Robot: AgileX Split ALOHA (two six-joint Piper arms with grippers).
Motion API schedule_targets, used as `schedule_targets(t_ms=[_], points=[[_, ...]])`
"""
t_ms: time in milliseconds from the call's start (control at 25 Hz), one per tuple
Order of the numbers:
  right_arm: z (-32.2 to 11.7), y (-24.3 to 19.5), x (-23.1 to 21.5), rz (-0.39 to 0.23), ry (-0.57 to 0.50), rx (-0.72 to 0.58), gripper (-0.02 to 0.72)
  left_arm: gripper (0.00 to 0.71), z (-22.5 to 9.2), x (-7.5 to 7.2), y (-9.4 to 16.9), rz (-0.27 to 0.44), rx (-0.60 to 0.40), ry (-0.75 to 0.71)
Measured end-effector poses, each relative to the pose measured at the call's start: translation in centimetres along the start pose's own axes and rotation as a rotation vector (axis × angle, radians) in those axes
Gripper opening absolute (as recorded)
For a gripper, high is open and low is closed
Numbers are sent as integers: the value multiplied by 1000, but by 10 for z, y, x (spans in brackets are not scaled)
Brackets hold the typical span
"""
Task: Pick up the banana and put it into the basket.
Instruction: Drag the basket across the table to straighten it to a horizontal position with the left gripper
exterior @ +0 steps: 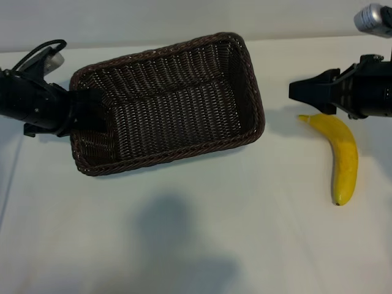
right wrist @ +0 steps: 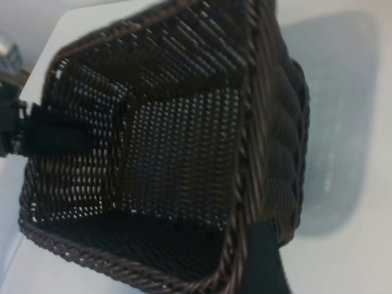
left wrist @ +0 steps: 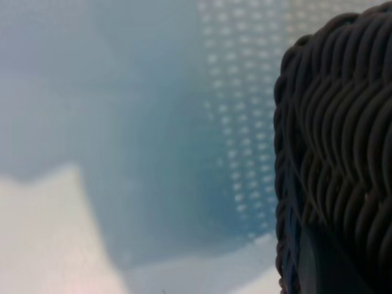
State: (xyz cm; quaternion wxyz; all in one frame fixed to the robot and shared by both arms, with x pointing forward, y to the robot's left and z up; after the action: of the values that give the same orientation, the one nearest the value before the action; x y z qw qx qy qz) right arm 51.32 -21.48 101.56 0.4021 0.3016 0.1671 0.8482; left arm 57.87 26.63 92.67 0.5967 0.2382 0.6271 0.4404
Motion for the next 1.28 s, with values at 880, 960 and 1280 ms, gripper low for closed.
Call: schedule_targets(t_ms=[880, 960, 1280], points=[[2, 0, -8, -76, 4, -18, 513, 154, 27, -32, -44, 138, 137, -74], [2, 0, -8, -76, 4, -18, 513, 153, 27, -32, -44, 138, 137, -80], [2, 0, -8, -76, 4, -18, 513, 153, 30, -32, -44, 140, 111, -88]])
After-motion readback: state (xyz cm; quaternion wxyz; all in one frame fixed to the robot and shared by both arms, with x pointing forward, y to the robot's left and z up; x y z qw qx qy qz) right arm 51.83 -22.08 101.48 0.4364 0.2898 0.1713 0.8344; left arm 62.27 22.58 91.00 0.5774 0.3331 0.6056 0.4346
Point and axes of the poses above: a point on each arm's last joint axis where the gripper is mounted, y pointing back along that axis away from the gripper, x along the wrist's bending axis when the last joint is at zero, z = x × y, the point moved 1 cm from there along -y, pointing out along that axis toward the gripper, and after that the axes turned 9 degrees about y, right-handed, at the moved point
